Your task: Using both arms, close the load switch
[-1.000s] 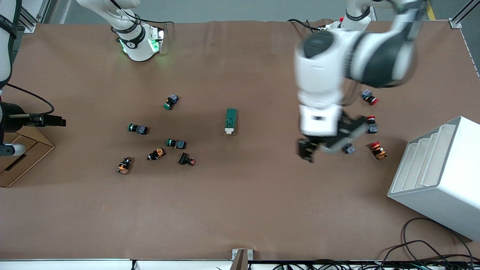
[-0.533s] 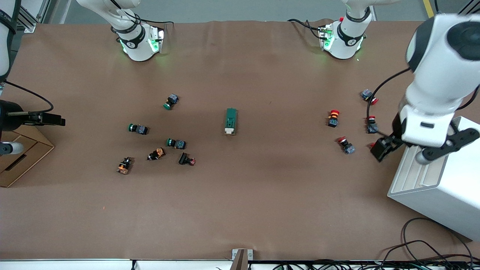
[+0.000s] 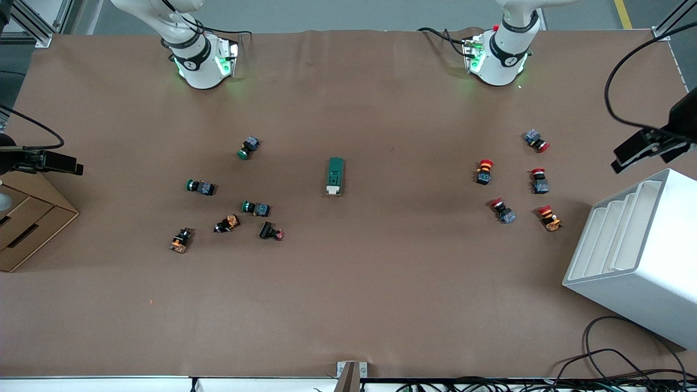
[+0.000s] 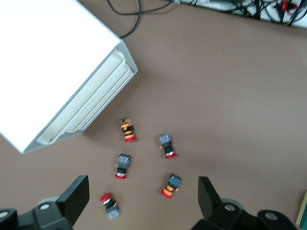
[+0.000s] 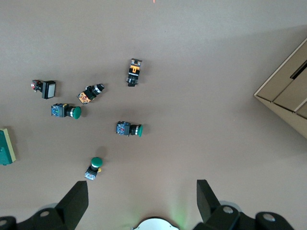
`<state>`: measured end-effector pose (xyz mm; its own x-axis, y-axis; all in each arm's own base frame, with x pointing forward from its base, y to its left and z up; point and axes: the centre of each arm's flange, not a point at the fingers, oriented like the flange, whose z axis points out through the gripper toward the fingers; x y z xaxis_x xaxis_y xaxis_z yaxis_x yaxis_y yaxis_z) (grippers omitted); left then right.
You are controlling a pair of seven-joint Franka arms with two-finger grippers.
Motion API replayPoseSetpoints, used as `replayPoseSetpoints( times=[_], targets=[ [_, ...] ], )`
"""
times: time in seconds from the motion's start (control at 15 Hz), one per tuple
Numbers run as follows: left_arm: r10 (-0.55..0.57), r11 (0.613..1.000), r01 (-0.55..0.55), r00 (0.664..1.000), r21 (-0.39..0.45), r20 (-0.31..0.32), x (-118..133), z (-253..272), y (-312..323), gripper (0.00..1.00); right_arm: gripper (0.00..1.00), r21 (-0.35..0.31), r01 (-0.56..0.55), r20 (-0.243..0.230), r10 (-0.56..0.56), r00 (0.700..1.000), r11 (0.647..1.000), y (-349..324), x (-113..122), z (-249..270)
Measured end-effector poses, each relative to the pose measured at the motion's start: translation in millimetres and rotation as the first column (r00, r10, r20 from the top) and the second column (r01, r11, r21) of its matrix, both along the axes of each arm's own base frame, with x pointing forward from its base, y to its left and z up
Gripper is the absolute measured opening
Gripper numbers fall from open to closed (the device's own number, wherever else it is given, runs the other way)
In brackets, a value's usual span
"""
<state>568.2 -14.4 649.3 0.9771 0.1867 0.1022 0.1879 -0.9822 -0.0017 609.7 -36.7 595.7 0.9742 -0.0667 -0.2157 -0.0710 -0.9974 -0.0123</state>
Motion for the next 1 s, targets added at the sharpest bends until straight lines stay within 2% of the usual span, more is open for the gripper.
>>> replayPoseSetpoints(
  times=[0.13,0.33,0.67,1.0],
  targets=[
    [-0.032,0.999,0.033,0.999,0.006,-0.018,-10,8,2,1.0,1.0,-0.003,0.004,0.0,-0.004,1.0,1.0,7,-3,5],
    [-0.08,0.997,0.081,0.995,0.01,-0.066,-26,13,5,1.0,1.0,-0.004,0.008,0.025,-0.008,1.0,1.0,7,-10,20],
    [-0.098,0.995,0.099,0.992,0.018,-0.078,-58,20,0,1.0,1.0,-0.005,0.011,0.056,-0.011,0.998,1.0,5,-29,34],
    [-0.138,0.99,0.139,0.988,0.01,-0.07,-78,25,-19,1.0,1.0,-0.01,0.015,0.098,-0.013,0.995,1.0,2,-63,39]
  ],
)
